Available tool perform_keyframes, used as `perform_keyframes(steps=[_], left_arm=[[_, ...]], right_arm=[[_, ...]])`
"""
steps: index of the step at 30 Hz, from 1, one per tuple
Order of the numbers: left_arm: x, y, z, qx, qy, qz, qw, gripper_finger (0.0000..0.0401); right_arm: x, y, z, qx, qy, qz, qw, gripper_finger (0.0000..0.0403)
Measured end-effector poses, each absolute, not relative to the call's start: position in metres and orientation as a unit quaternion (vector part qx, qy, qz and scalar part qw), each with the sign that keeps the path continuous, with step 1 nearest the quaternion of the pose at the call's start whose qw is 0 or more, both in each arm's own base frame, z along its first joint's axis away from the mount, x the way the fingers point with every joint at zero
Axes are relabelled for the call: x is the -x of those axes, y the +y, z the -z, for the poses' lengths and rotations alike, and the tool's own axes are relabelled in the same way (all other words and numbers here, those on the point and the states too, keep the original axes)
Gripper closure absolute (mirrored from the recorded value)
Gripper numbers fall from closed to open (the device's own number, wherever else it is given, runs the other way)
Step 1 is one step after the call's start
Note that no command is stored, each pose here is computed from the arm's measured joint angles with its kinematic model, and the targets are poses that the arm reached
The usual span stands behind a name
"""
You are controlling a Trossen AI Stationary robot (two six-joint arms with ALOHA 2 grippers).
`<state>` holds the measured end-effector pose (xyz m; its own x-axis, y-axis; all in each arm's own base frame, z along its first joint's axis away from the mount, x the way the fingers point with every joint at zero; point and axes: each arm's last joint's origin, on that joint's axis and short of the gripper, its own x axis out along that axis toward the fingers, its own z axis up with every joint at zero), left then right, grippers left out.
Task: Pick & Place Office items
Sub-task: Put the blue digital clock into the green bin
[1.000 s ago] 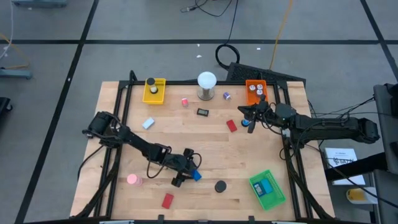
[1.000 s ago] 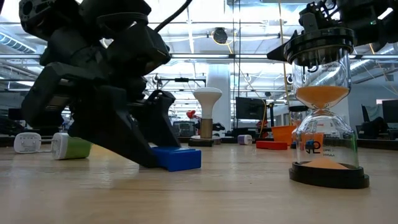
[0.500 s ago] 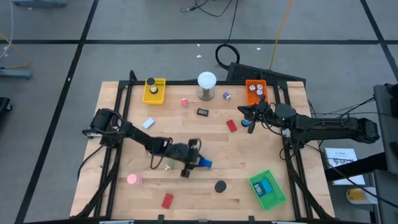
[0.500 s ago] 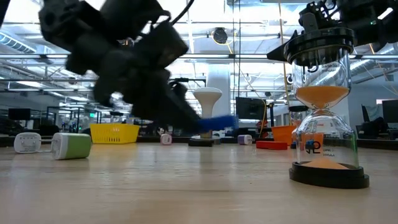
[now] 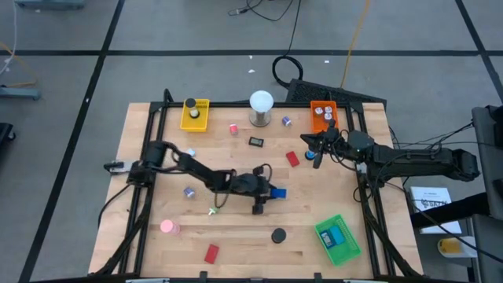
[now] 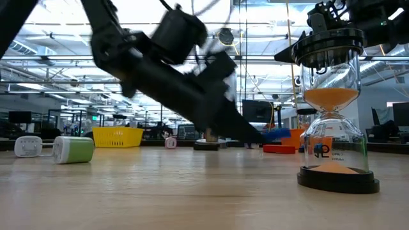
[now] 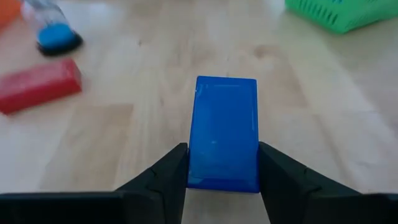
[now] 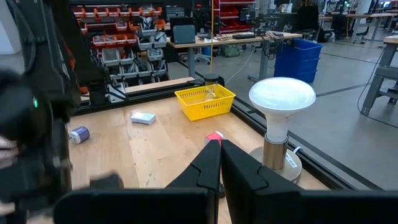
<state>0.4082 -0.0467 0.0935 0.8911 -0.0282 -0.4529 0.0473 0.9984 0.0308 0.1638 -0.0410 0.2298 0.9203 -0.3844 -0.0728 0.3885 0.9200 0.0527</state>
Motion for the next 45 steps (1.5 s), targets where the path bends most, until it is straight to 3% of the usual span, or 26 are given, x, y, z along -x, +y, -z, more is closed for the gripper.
perform_keyframes(steps=[11,19,23,28,34,40,45], left_arm=[[-0.431,-0.044,-0.085,-0.017,0.252,0.03,0.967,0.0227],[-0.426,-0.045,-0.092,-0.024,0.281,0.031,0.959,0.0158],[-0.418,-0.047,-0.108,-0.051,0.292,0.028,0.955,0.0147],[-0.39,-0.049,-0.119,-0.07,0.259,0.026,0.963,0.0198],[-0.337,-0.042,-0.124,-0.057,0.149,0.019,0.987,0.0287],[-0.29,-0.035,-0.125,-0.038,0.045,0.007,0.998,0.0343],[-0.264,-0.028,-0.117,-0.02,0.026,-0.044,0.998,0.0371]], right_arm=[[-0.164,-0.041,-0.229,-0.033,0.033,0.197,0.979,0.0397],[-0.164,-0.041,-0.229,-0.033,0.036,0.197,0.979,0.0397],[-0.164,-0.041,-0.228,-0.033,0.038,0.197,0.979,0.0397],[-0.164,-0.041,-0.229,-0.032,0.037,0.198,0.979,0.0397],[-0.164,-0.041,-0.236,-0.014,0.0,0.197,0.98,0.0397],[-0.166,-0.041,-0.236,-0.061,-0.015,0.194,0.979,0.0397],[-0.176,-0.039,-0.236,-0.116,-0.033,0.106,0.987,0.0397]])
